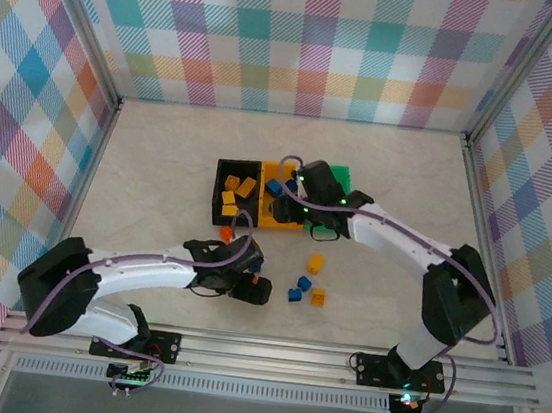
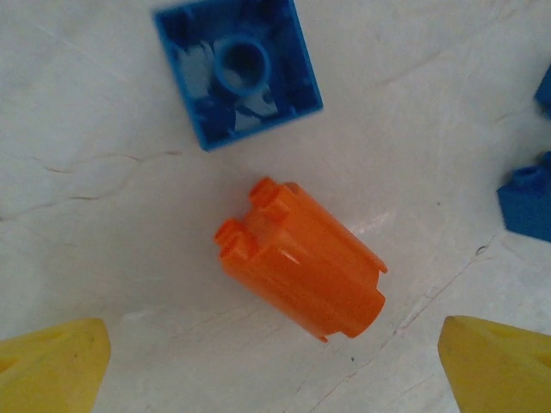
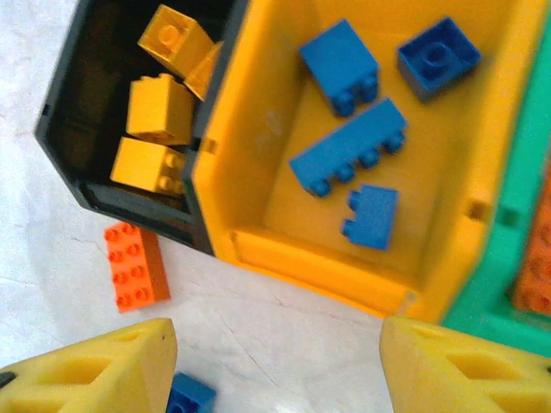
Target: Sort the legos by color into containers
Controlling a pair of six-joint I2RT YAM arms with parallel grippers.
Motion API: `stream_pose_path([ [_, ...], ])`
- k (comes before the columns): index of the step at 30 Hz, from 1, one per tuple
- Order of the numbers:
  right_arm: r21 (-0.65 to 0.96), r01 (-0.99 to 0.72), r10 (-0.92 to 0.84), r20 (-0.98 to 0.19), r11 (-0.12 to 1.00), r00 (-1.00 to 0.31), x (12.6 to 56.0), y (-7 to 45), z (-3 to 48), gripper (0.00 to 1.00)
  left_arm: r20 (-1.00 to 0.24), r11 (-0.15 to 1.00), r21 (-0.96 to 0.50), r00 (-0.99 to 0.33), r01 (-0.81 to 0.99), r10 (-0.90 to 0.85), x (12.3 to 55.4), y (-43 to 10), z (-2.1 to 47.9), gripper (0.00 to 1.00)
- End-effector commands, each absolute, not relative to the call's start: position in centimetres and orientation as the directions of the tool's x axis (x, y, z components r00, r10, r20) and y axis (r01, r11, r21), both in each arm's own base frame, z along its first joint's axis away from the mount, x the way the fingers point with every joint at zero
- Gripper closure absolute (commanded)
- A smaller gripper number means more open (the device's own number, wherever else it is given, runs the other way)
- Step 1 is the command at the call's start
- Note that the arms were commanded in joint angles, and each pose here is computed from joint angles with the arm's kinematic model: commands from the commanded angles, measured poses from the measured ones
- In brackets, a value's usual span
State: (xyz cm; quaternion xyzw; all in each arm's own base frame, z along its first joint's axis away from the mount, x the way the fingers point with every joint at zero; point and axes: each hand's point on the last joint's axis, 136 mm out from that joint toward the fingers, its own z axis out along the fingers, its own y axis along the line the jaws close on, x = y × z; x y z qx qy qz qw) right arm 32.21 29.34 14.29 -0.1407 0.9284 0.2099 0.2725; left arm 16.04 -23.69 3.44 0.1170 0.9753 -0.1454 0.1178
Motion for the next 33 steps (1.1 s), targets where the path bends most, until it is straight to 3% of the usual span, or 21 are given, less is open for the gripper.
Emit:
stream_pose_path([
  [1, 0.347, -0.351, -0.075, -0.61, 0.87, -0.789, 32.3, 28.2, 16.0, 0.35, -0.296, 0.919, -0.266, -0.932, 0.292, 0.211, 16.8, -25.4, 3.8, 0.07],
  [4, 0.349, -0.338, -0.058, -0.616, 0.874, -0.785, 31.8, 26.9, 16.3, 0.35, -0.285, 0.92, -0.249, -0.931, 0.303, 0.23, 17.1, -26.0, 3.1, 0.18],
  [10, 0.354, -0.327, -0.037, -0.627, 0.876, -0.778, 31.1, 25.5, 16.8, 0.35, -0.286, 0.931, -0.191, -0.925, 0.311, 0.25, 18.0, -26.1, 2.2, 0.26],
  [23, 0.36, -0.308, -0.012, -0.633, 0.88, -0.774, 30.5, 24.2, 16.6, 0.35, -0.291, 0.934, -0.143, -0.916, 0.326, 0.276, 18.6, -26.0, 1.9, 0.58],
  [30, 0.366, -0.299, -0.003, -0.629, 0.881, -0.778, 30.5, 23.9, 16.3, 0.35, -0.311, 0.934, -0.166, -0.916, 0.315, 0.254, 18.4, -25.8, 3.8, 0.6],
  [31, 0.368, -0.299, -0.002, -0.628, 0.881, -0.778, 30.4, 23.9, 16.3, 0.35, -0.312, 0.933, -0.172, -0.916, 0.315, 0.252, 18.4, -25.8, 4.1, 0.56],
  [33, 0.371, -0.296, 0.003, -0.63, 0.88, -0.777, 30.5, 23.7, 16.3, 0.35, -0.314, 0.937, -0.168, -0.917, 0.308, 0.245, 18.3, -25.4, 4.5, 0.37],
])
